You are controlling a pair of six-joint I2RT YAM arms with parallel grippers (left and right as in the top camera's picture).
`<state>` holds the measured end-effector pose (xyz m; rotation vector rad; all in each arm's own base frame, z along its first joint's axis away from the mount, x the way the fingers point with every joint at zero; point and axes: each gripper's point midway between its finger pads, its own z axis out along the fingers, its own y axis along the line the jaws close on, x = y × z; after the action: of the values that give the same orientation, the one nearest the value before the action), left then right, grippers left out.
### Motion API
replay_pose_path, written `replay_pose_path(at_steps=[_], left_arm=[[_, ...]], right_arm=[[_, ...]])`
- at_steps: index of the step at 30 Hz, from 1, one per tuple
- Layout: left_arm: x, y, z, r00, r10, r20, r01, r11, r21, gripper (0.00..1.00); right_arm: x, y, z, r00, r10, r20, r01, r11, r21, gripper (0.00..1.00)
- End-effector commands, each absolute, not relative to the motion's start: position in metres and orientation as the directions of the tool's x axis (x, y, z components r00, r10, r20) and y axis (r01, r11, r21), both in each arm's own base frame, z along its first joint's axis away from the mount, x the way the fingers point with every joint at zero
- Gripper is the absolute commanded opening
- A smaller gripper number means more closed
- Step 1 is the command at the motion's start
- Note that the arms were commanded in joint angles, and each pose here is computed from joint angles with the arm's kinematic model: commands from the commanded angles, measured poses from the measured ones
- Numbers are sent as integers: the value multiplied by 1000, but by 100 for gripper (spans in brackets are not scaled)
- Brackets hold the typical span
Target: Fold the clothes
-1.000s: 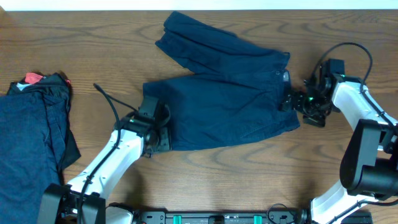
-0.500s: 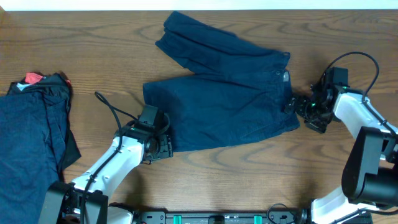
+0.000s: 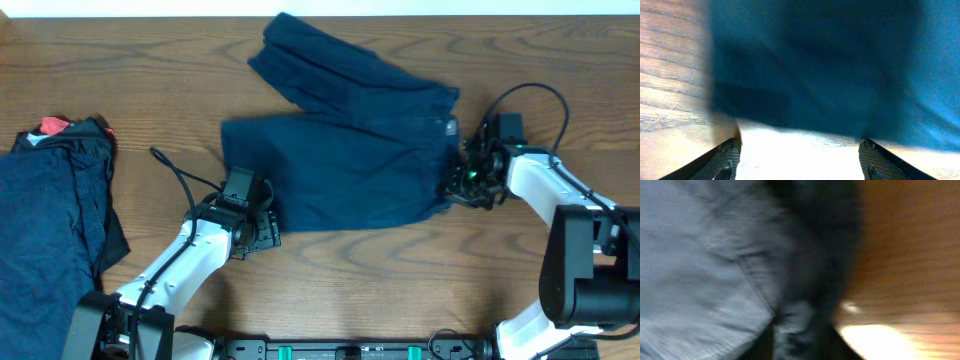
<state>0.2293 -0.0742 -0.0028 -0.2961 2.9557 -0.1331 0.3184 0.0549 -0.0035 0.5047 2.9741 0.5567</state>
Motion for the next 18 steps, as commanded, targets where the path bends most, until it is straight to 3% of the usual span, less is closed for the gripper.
replay_pose_path(at_steps=[1, 4, 8, 9, 11, 12, 18], left_arm=[[223, -72, -13, -966, -229, -123, -219, 972, -89, 75], [223, -72, -20, -965, -241, -107, -232, 969, -82, 58], [226, -71, -27, -959, -265, -105, -257, 963, -77, 56], [230, -71, -27, -955, -272, -118, -264, 961, -80, 57], [239, -72, -25, -948, -281, -148, -268, 958, -100, 82], [242, -71, -24, -945, -288, -157, -274, 956, -106, 87], [254, -49, -21, -910, -376, -174, -360, 926, -115, 86]], right_arm=[[302, 64, -19, -948, 313, 55, 311, 879, 361, 1], [303, 64, -19, -948, 315, 54, 312, 879, 361, 1], [305, 64, -18, -948, 315, 47, 310, 879, 364, 1], [305, 64, -18, -948, 316, 46, 310, 878, 363, 1], [305, 63, -18, -947, 318, 45, 312, 878, 363, 1], [305, 62, -18, -947, 319, 45, 314, 878, 362, 1], [305, 58, -19, -942, 332, 49, 327, 874, 360, 1]])
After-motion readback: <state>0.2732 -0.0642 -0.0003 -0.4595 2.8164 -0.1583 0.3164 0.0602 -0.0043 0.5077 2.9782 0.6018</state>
